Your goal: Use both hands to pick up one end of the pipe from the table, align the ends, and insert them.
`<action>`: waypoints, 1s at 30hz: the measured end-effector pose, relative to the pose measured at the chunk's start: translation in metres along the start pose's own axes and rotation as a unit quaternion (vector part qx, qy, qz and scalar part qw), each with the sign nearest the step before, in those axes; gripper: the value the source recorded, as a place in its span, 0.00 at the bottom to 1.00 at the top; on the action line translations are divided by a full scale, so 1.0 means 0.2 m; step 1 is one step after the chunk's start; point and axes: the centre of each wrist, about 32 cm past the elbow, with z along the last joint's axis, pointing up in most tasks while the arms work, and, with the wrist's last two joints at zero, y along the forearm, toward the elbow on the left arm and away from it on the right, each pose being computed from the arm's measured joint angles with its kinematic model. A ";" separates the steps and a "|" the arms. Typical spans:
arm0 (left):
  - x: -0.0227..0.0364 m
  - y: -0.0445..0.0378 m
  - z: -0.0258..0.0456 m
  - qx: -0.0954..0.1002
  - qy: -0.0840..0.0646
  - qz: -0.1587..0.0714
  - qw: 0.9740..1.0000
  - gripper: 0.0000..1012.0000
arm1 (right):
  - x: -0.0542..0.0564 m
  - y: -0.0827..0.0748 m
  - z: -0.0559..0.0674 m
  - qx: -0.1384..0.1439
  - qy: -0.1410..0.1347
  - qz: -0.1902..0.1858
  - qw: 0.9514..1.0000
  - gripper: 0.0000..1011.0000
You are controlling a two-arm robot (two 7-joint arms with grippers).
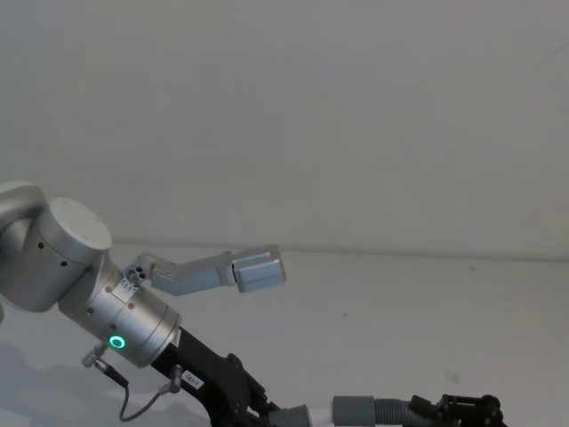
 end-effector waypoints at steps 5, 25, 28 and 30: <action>-0.003 0.004 0.008 0.004 0.001 0.013 1.000 0.32 | 0.00 0.00 0.00 0.001 -0.001 0.000 1.000 0.21; -0.019 -0.021 0.058 0.005 -0.021 0.021 1.000 0.32 | 0.01 -0.02 0.01 0.005 -0.006 0.004 1.000 0.21; -0.026 -0.030 0.066 0.004 -0.025 0.017 1.000 0.32 | 0.02 -0.02 0.02 0.004 -0.006 0.007 1.000 0.21; -0.030 -0.034 0.068 0.003 -0.026 0.016 1.000 0.32 | 0.02 -0.02 0.02 0.002 -0.006 0.008 1.000 0.21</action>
